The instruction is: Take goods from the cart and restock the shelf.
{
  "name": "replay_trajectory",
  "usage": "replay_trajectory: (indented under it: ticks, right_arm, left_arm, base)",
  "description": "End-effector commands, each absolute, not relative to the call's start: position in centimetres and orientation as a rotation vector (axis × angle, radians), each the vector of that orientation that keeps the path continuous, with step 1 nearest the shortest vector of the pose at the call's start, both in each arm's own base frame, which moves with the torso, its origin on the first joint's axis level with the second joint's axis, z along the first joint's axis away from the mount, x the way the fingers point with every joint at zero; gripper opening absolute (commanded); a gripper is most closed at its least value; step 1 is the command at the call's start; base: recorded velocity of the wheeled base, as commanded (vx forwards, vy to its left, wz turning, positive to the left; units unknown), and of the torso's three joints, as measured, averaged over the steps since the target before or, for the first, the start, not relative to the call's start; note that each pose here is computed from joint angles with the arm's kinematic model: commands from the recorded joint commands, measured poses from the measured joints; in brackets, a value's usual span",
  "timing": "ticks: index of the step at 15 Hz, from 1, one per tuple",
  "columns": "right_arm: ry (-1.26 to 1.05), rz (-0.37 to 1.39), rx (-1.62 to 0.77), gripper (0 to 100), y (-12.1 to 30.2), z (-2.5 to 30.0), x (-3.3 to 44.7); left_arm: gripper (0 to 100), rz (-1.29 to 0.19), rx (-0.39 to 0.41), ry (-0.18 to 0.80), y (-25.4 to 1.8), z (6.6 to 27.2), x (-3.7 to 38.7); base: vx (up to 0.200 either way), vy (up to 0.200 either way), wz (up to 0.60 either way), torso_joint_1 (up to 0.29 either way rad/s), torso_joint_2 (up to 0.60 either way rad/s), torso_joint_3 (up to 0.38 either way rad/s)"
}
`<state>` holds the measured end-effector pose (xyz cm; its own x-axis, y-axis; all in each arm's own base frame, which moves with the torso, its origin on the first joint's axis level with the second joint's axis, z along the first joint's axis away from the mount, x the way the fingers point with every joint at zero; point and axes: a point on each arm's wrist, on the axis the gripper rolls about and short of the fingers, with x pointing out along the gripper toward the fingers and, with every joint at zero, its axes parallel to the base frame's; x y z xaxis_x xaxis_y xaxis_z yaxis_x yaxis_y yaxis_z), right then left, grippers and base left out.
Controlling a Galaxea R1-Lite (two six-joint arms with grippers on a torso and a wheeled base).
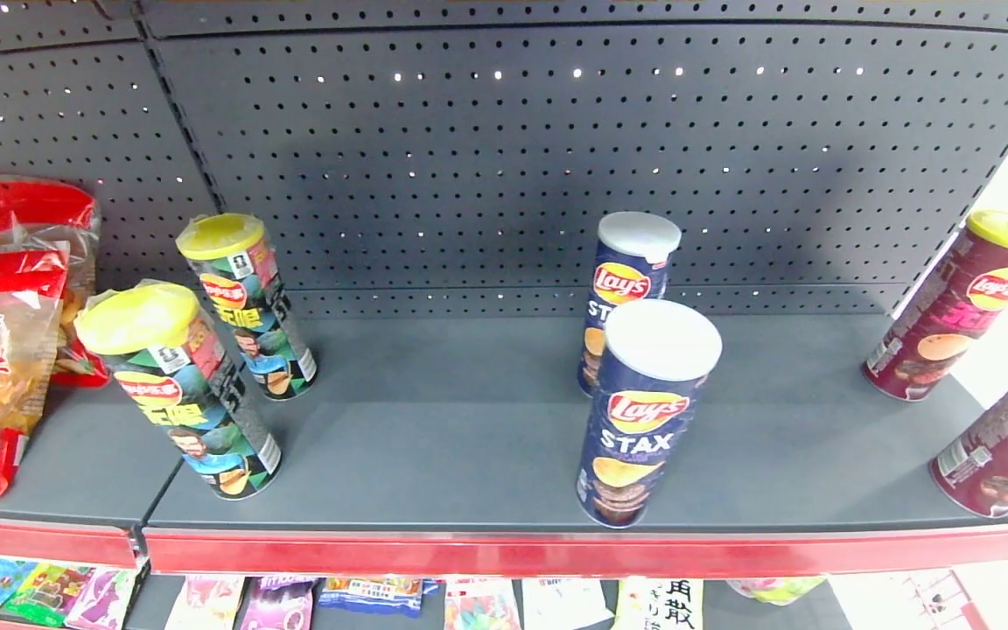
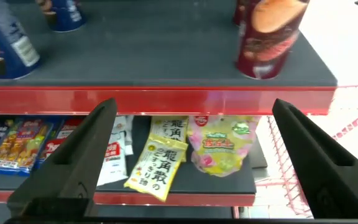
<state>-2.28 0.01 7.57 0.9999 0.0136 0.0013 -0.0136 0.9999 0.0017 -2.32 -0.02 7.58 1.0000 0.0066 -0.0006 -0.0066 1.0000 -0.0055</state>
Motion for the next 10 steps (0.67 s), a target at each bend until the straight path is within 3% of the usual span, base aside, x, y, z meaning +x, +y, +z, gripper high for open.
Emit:
replay_trajectory:
  ticks: [1, 8, 10]
  right_arm:
    - [-0.003, 0.012, 0.002, 100, 0.01, 7.58, -2.28]
    - [-0.003, 0.014, 0.003, 100, 0.02, 7.58, -2.28]
    - [-0.003, 0.014, 0.003, 100, 0.02, 7.58, -2.28]
  left_arm:
    - [100, 0.005, -0.006, 0.005, -0.01, 7.55, -2.3]
    - [100, 0.005, -0.006, 0.003, -0.01, 7.57, -2.3]
    - [100, 0.005, -0.006, 0.005, -0.01, 7.55, -2.3]
  base:
    - [0.0, 0.0, 0.0, 0.0, 0.0, 0.0]
    - [0.0, 0.0, 0.0, 0.0, 0.0, 0.0]
    - [-0.2, 0.0, 0.0, 0.005, 0.0, 0.005]
